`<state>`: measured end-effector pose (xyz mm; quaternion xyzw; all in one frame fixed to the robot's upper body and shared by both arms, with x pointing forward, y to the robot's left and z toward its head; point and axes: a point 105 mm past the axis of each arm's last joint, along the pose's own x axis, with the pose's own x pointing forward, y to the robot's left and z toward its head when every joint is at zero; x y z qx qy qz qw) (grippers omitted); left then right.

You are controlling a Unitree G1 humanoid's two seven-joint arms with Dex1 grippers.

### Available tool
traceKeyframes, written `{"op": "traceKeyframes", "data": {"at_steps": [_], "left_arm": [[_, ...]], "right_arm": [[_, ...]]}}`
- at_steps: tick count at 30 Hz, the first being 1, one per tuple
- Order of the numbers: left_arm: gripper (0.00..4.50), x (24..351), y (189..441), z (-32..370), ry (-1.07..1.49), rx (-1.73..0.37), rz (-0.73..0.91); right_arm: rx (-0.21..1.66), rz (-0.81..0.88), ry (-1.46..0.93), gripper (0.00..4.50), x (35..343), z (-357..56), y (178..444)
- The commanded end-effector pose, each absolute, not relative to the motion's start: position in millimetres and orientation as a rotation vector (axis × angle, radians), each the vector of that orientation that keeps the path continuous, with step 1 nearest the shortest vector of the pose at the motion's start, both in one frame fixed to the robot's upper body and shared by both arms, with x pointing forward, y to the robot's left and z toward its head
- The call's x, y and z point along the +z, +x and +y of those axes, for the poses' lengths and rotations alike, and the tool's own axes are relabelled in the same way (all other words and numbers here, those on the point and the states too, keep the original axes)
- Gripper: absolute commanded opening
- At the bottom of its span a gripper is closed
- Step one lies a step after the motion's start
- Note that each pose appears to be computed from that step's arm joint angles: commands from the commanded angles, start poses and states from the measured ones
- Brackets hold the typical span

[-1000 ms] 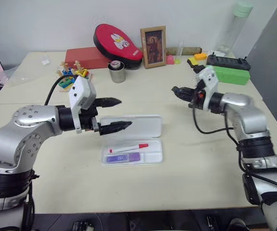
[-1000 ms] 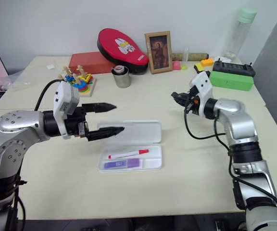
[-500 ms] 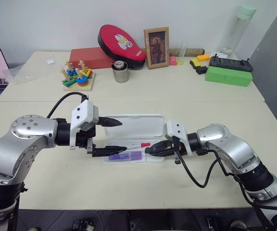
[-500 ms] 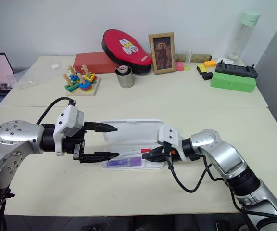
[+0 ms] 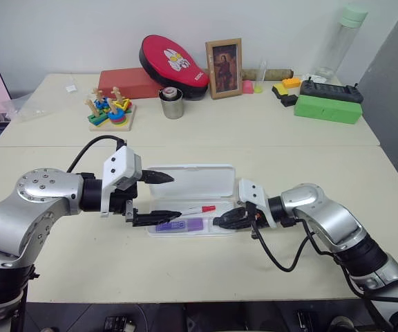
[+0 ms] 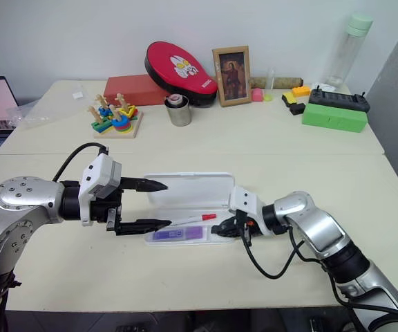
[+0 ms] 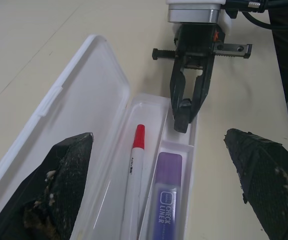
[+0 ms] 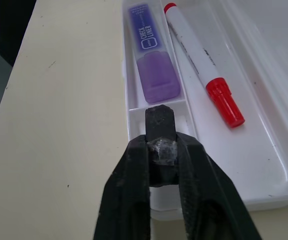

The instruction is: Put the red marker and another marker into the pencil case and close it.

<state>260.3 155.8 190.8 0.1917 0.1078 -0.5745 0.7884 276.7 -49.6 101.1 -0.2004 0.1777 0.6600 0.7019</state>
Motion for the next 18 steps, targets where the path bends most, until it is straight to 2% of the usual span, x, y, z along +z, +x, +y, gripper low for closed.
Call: {"op": "traceKeyframes", "data": {"at_steps": [1, 3, 6, 7, 8, 12, 13, 18], "left_arm": [[4.50, 199, 259, 153, 0.453, -1.235, 0.193], [4.50, 198, 260, 153, 0.454, -1.232, 0.193], [4.50, 198, 261, 152, 0.453, -1.231, 0.192], [4.50, 198, 261, 152, 0.452, -1.231, 0.192], [4.50, 198, 261, 152, 0.451, -1.230, 0.191], [4.50, 202, 262, 153, 0.444, -1.213, 0.179], [4.50, 203, 262, 154, 0.440, -1.207, 0.176], [4.50, 215, 269, 159, 0.373, -1.121, 0.114]], "right_arm": [[1.480, 0.347, -0.472, 1.85, 110, -46, 277], [1.474, 0.336, -0.467, 2.41, 112, -46, 278], [1.467, 0.321, -0.463, 2.97, 115, -45, 280], [1.461, 0.311, -0.457, 3.33, 117, -45, 282], [1.457, 0.305, -0.453, 3.42, 119, -45, 283], [1.470, 0.272, -0.440, 4.33, 131, -45, 282], [1.477, 0.258, -0.432, 4.46, 136, -45, 281], [1.511, 0.091, -0.301, 4.46, 190, -40, 281]]}}
